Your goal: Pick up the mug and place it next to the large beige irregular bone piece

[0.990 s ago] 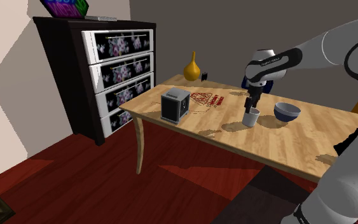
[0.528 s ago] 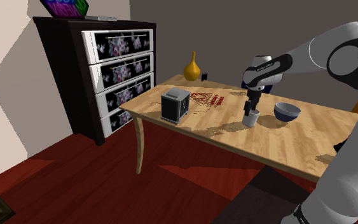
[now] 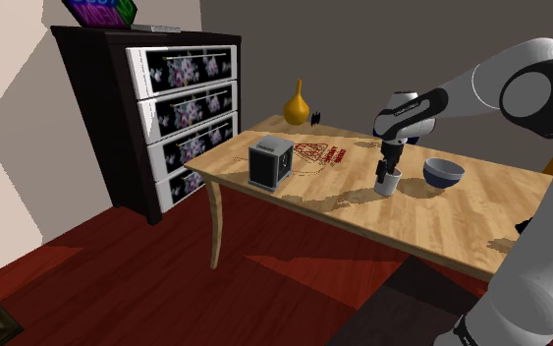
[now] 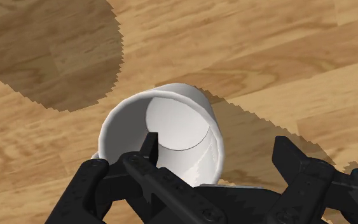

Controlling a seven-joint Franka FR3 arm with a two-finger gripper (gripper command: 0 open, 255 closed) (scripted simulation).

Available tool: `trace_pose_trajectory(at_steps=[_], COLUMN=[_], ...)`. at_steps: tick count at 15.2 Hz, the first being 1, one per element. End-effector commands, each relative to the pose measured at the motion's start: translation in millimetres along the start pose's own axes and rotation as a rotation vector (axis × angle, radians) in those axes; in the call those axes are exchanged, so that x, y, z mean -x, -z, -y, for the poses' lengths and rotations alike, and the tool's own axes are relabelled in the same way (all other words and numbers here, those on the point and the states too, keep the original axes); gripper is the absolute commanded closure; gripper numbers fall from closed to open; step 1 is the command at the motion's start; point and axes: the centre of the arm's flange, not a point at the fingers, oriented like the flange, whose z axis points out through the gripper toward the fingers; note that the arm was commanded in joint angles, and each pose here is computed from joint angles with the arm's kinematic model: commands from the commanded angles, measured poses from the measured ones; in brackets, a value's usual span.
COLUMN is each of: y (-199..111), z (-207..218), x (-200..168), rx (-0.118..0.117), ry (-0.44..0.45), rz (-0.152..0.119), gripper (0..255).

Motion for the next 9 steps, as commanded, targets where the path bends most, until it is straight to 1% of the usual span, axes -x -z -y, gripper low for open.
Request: trace_pose_trajectory(at_steps=[1,2,3,9], y=[-0.1,0.0,0.0,-0.1], z=[0.0,0.0,0.0,0.0], x=[0.0,0.0,0.0,0.0], rx=[0.000,0.000,0.000,0.000], ry=[0.000,0.000,0.000,0.000], rz=[0.000,0.000,0.000,0.000], gripper=[0,0,255,255])
